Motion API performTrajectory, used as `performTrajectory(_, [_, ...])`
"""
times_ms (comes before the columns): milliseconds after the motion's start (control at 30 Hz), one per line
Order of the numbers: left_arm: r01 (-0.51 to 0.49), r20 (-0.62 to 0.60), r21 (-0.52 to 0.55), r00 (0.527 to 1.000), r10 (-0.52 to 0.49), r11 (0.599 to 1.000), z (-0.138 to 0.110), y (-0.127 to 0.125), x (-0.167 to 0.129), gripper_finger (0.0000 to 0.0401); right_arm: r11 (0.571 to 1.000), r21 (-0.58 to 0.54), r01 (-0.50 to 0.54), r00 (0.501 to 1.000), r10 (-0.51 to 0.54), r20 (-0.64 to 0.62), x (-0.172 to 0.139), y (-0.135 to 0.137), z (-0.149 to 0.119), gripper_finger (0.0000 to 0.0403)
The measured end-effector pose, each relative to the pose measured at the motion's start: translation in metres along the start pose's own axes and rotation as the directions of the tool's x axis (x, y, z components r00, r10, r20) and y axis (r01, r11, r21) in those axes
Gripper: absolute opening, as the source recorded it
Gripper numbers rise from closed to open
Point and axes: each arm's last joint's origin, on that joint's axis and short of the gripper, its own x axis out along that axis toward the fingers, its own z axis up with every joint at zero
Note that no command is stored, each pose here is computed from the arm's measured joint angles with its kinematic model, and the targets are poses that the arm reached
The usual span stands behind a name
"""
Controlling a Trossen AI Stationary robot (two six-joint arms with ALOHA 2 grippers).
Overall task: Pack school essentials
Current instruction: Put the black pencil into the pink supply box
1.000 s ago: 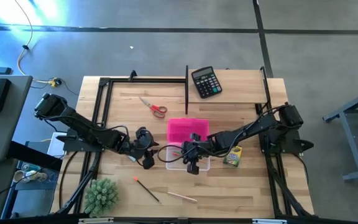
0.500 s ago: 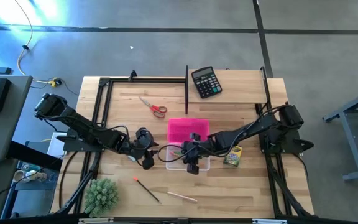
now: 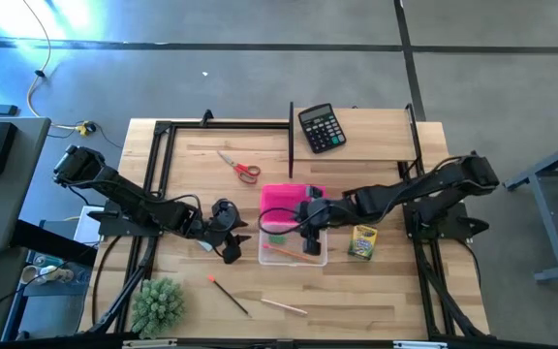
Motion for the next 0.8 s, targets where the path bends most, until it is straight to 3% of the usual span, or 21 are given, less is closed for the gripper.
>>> performTrajectory(133, [0.019,-0.013,0.007,1.0,-0.019,1.0,0.0,-0.001,0.0,0.0225,1.0,0.001,0.012,1.0,-0.012,-0.018,-0.005,-0.004,-0.001,0.0126])
performTrajectory(333, [0.195,-0.076,0.109,0.979,-0.188,0.975,-0.005,-0.014,-0.005,0.0224,1.0,-0.001,0.016,0.999,-0.016,-0.031,-0.009,-0.005,-0.001,0.0126])
performTrajectory(467, [0.298,-0.074,0.243,0.955,-0.289,0.923,-0.001,-0.037,-0.017,0.0217,1.0,-0.001,0.018,0.999,-0.018,-0.035,-0.009,-0.005,-0.002,0.0126])
performTrajectory(633, [0.373,-0.051,0.413,0.92,-0.388,0.831,0.011,-0.067,-0.039,0.0212,0.999,-0.002,0.048,0.998,-0.048,-0.031,-0.009,-0.006,-0.002,0.0126])
performTrajectory(800, [0.352,-0.089,0.463,0.932,-0.352,0.813,0.013,-0.085,-0.053,0.0212,0.998,0.003,0.068,0.997,-0.068,-0.047,-0.009,-0.009,-0.003,0.0126])
